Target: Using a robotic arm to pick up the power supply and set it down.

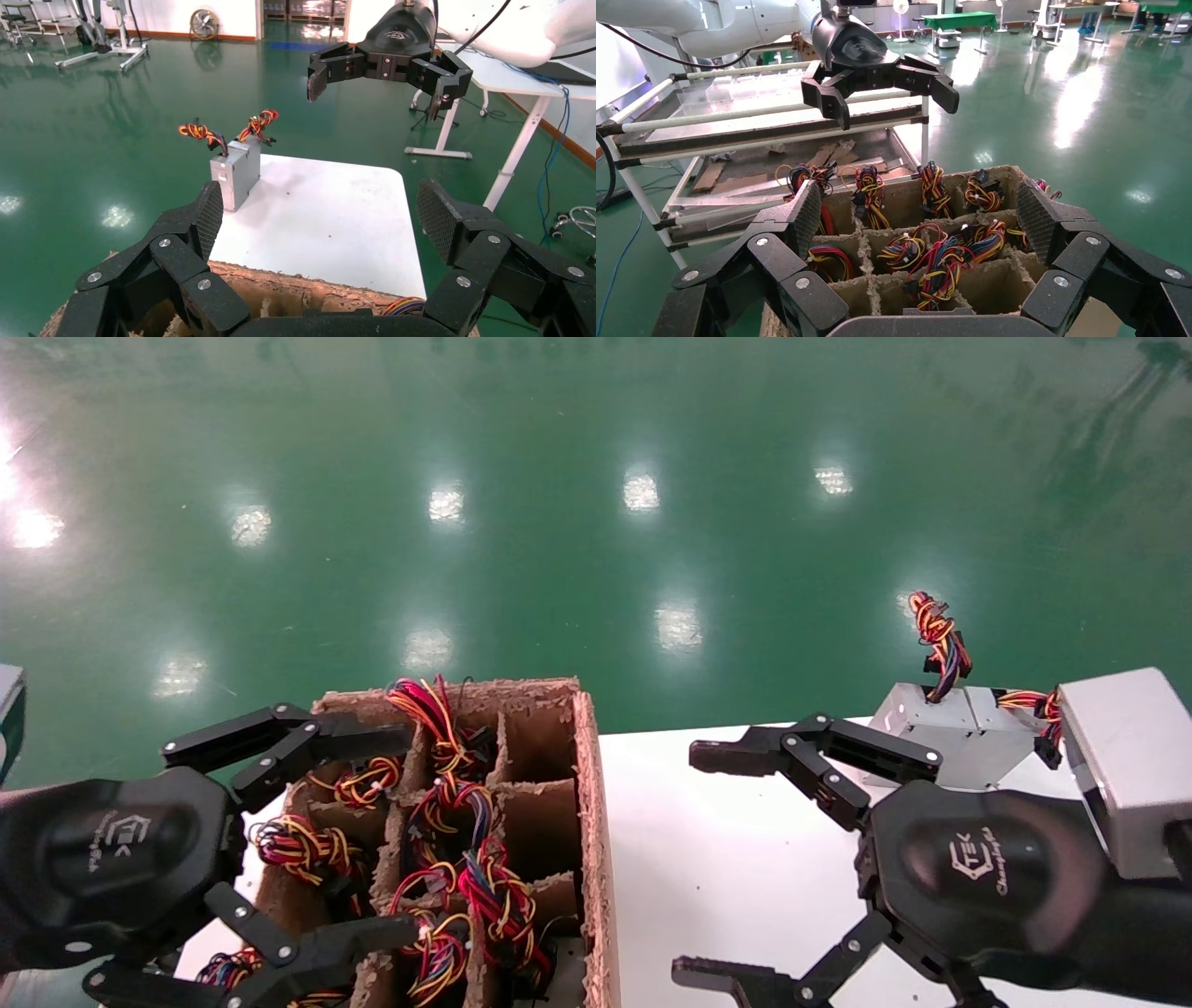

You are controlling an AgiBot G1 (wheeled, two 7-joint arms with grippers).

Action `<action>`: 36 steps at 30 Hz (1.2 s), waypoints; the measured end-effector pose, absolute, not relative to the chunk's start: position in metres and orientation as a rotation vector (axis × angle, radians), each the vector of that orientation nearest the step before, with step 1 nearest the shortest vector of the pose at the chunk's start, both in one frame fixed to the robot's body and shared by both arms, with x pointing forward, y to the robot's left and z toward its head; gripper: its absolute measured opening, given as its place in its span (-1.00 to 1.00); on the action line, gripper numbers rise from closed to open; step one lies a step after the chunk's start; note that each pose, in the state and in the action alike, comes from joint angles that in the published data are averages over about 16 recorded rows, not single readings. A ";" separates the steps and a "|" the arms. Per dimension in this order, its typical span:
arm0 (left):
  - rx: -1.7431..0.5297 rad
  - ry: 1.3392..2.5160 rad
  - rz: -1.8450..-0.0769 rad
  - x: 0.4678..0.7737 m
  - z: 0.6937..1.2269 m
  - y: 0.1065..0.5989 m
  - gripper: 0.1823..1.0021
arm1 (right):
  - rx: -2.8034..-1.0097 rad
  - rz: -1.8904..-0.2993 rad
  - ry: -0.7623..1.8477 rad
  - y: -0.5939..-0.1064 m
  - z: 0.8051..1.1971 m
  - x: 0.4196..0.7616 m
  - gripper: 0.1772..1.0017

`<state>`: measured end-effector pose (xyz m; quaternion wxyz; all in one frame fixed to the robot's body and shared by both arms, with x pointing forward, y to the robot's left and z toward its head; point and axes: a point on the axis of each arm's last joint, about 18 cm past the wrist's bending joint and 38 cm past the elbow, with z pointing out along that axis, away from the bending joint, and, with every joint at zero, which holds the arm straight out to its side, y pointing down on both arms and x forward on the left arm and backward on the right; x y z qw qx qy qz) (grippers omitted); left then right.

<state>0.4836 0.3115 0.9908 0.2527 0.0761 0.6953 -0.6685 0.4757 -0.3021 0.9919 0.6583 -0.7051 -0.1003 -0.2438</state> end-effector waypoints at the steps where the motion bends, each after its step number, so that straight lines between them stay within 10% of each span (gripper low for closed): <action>1: 0.207 1.890 -1.818 0.484 0.991 0.311 1.00 | -1.597 -0.552 -0.227 -0.302 0.992 0.476 1.00; 36: 0.207 1.890 -1.818 0.484 0.991 0.311 0.84 | -1.622 -0.535 -0.212 -0.283 0.979 0.495 1.00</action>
